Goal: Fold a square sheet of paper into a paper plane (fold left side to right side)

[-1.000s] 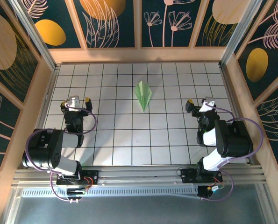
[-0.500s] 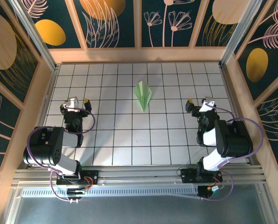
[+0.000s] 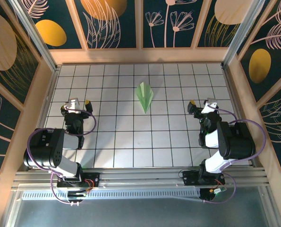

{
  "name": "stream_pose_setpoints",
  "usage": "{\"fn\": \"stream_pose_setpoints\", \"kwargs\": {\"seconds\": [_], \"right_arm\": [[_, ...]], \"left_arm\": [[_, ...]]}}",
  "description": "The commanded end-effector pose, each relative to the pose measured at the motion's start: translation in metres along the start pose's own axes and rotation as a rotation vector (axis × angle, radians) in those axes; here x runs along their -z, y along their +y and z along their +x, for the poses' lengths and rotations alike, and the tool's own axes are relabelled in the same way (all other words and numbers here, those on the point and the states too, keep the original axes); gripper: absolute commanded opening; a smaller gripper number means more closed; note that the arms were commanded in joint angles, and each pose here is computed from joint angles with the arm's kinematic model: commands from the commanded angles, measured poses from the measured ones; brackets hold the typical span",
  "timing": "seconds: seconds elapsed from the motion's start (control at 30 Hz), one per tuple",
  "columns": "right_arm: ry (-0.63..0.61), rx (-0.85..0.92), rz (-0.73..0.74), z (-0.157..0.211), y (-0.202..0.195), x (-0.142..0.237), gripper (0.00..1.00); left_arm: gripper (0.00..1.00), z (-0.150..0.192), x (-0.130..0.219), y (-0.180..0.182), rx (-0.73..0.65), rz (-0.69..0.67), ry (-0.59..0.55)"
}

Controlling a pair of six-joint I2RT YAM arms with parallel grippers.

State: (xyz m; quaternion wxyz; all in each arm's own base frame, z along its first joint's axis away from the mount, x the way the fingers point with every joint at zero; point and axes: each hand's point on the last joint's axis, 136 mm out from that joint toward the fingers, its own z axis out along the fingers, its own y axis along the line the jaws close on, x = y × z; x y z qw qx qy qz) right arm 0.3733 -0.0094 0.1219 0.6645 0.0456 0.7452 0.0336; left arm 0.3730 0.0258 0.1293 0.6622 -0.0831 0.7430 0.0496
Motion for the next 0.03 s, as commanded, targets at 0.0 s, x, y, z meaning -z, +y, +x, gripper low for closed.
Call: {"fn": "stream_pose_setpoints", "kwargs": {"seconds": [0.0], "right_arm": [[-0.023, -0.002, 0.01, -0.0066, -0.0002, -0.0013, 0.99]], "left_arm": [[0.99, -0.0069, -0.0013, -0.0019, 0.027, 0.016, -0.025]]}}
